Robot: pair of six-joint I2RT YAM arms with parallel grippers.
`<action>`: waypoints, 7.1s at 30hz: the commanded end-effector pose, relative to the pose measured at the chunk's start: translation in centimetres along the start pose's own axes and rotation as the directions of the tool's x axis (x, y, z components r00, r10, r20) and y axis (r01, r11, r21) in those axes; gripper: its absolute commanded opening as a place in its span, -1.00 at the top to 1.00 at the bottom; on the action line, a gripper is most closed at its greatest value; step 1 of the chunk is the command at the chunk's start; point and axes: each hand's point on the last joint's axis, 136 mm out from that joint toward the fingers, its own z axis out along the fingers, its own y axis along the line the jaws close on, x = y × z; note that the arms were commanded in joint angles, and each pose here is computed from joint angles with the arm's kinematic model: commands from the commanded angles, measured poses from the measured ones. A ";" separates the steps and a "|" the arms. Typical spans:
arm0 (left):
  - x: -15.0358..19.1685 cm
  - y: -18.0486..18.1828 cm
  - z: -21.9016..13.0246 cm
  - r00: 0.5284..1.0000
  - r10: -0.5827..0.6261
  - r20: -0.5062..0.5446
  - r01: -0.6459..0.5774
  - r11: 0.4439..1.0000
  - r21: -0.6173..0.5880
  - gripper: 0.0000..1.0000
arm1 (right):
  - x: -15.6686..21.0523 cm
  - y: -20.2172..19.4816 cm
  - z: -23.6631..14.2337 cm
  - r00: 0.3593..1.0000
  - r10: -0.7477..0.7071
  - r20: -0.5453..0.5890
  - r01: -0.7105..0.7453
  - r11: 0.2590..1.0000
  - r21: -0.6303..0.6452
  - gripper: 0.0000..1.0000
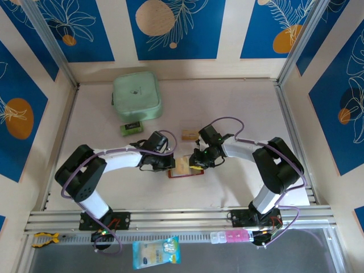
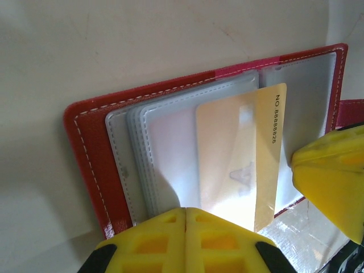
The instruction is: Take the credit cards out of the card holder
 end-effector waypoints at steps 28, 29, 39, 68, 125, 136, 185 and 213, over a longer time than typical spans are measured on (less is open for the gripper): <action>1.2 0.7 0.7 1.000 0.000 -0.032 -0.001 0.999 -0.037 0.98 | -0.8 2.1 0.5 0.998 -0.045 -0.033 0.040 0.991 -0.124 0.46; 1.2 0.8 0.7 0.999 0.001 -0.032 -0.002 0.999 -0.041 0.98 | -0.7 2.1 0.7 0.998 -0.045 -0.039 0.040 0.991 -0.129 0.46; 1.4 1.2 1.0 0.999 -0.001 -0.044 -0.001 0.999 -0.052 0.98 | -0.6 1.9 1.3 0.997 -0.044 -0.059 0.035 0.990 -0.140 0.46; 1.4 1.1 1.1 0.998 0.003 -0.058 -0.006 0.998 -0.059 0.98 | -0.7 2.9 1.1 0.997 -0.067 -0.050 0.056 0.977 -0.204 0.58; -0.1 0.6 0.7 0.997 0.070 -0.034 -0.072 0.995 -0.070 0.96 | -2.0 1.4 -10.0 0.814 -0.577 0.070 0.557 0.809 0.190 0.97; -0.3 0.9 -0.2 0.995 0.096 -0.013 -0.097 0.992 -0.086 0.93 | -3.0 0.3 -11.7 0.526 -0.847 -0.076 0.807 0.468 0.360 1.00; -0.8 1.2 -3.0 0.995 0.065 0.073 -0.060 0.996 -0.073 0.77 | -15.0 2.9 -6.4 0.124 -0.957 -0.261 0.992 0.122 0.023 0.90; -0.8 1.8 -2.8 0.995 0.082 0.064 -0.077 0.994 -0.079 0.83 | -8.3 8.0 -6.9 0.780 -0.613 0.121 0.593 0.788 0.167 0.80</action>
